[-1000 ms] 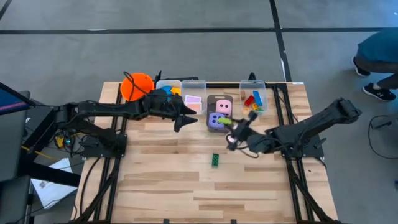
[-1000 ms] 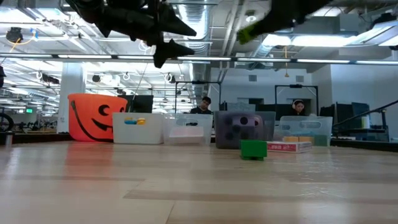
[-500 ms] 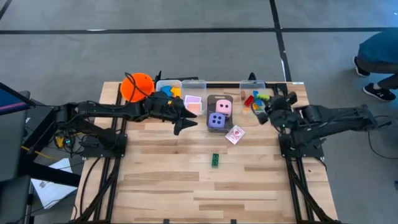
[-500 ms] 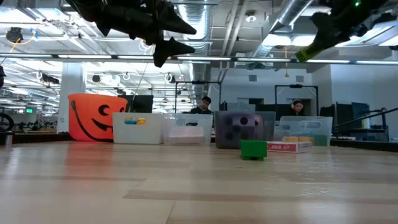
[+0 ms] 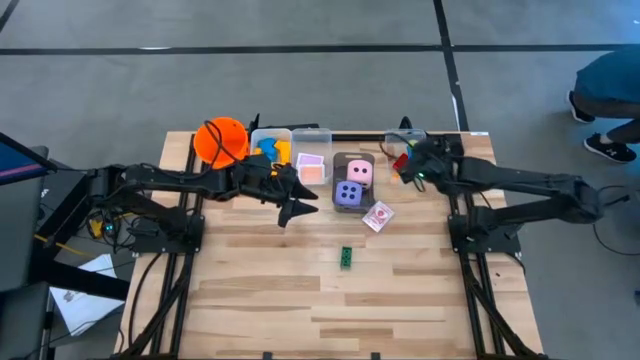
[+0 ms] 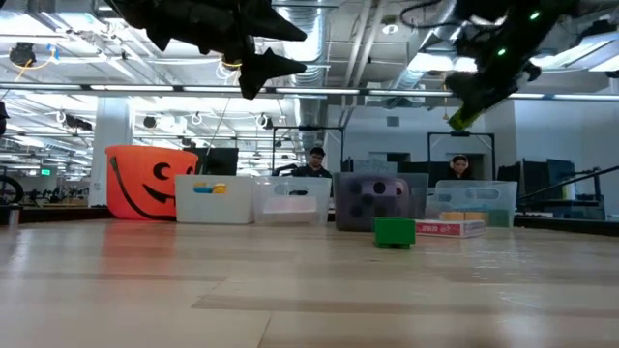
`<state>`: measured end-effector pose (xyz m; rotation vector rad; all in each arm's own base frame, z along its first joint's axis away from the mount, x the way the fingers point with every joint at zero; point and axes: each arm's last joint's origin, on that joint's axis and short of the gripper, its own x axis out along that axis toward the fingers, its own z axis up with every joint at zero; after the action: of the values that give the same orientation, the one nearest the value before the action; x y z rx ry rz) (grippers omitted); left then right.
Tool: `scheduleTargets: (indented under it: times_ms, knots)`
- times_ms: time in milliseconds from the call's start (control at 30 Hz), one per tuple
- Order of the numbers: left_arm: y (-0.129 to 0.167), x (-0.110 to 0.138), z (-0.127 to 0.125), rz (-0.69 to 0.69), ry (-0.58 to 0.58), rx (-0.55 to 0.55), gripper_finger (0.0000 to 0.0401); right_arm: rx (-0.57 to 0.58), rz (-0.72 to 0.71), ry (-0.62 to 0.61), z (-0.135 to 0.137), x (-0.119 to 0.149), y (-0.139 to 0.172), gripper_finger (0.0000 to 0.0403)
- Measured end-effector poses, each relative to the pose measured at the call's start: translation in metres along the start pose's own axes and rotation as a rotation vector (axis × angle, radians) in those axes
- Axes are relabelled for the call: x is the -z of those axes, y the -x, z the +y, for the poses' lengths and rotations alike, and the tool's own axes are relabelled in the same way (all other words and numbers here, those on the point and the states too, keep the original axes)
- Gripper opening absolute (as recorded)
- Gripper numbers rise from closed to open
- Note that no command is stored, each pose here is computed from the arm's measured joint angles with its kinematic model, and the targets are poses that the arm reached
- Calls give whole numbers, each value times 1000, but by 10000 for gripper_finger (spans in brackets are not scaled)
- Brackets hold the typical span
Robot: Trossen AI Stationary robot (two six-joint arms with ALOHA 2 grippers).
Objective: Pick & Place Toys
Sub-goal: Put the light green game piece into the right transparent bin, then put the green game piece into the right transparent bin
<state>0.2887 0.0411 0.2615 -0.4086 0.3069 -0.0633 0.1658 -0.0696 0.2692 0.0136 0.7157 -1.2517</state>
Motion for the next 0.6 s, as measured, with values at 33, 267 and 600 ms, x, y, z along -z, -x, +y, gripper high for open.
scheduleTargets:
  times_ms: [33,267,600]
  knots:
    - [0,0,0,0,0,1,216,14,6,3,3,-2,-6,127]
    - [0,0,0,1,3,0,210,126,93,38,15,-5,-50,207]
    - [0,8,3,20,-48,-6,216,-125,187,130,39,2,-53,269]
